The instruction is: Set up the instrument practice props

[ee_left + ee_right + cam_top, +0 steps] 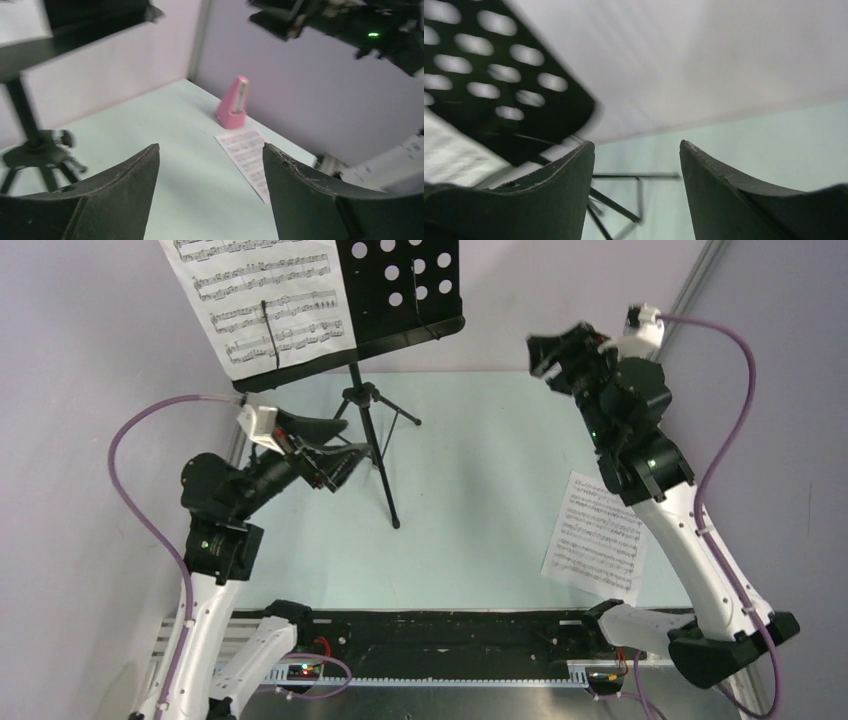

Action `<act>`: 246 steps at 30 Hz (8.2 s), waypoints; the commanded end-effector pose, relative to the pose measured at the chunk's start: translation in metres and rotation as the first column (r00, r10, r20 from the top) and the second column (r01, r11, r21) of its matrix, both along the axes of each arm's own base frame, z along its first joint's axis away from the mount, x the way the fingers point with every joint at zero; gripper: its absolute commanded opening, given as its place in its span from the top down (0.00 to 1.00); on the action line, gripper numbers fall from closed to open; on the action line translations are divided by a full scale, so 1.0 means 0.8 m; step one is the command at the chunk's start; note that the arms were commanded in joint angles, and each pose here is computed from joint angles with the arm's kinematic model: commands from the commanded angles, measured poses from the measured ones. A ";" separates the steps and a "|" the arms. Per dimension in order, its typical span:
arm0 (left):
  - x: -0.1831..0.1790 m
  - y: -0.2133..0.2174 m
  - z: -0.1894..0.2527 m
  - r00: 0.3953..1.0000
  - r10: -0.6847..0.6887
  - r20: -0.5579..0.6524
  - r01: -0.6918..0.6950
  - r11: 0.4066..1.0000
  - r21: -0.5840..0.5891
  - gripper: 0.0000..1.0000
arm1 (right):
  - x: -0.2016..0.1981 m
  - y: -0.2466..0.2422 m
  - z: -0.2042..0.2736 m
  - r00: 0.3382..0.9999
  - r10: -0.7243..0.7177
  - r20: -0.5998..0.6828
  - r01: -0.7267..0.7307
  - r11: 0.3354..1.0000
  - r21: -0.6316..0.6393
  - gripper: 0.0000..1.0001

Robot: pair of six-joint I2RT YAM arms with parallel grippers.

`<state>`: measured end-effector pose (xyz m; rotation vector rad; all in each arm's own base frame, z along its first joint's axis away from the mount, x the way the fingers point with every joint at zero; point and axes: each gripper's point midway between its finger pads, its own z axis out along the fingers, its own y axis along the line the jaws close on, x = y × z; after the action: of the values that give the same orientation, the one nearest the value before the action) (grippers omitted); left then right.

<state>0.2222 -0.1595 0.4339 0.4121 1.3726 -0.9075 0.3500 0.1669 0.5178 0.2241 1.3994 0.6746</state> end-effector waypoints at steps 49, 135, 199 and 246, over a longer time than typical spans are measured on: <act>0.099 -0.253 -0.316 0.831 -0.131 -0.541 0.367 0.859 0.356 0.21 | -0.114 -0.194 -0.645 -0.081 -0.126 -0.989 0.375 0.915 -0.147 0.22; -0.038 -0.487 -0.513 0.027 -0.067 -0.997 0.419 0.907 -0.050 0.35 | -0.127 -0.198 -0.605 0.106 -0.143 -0.984 0.328 0.939 -0.101 0.65; 0.040 -0.346 -0.505 0.291 -0.069 -0.954 0.495 0.864 0.089 1.00 | -0.153 -0.170 -0.617 0.005 -0.095 -0.996 0.214 0.972 -0.091 0.68; 0.069 -0.427 -0.484 0.133 -0.157 -0.979 0.348 0.932 -0.102 0.28 | -0.155 -0.151 -0.663 -0.078 0.008 -0.997 0.156 0.988 -0.004 0.70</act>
<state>0.2390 -0.4976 0.0430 0.2638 2.7889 -1.5234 0.2283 0.0536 0.0120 1.1560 2.8321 0.4763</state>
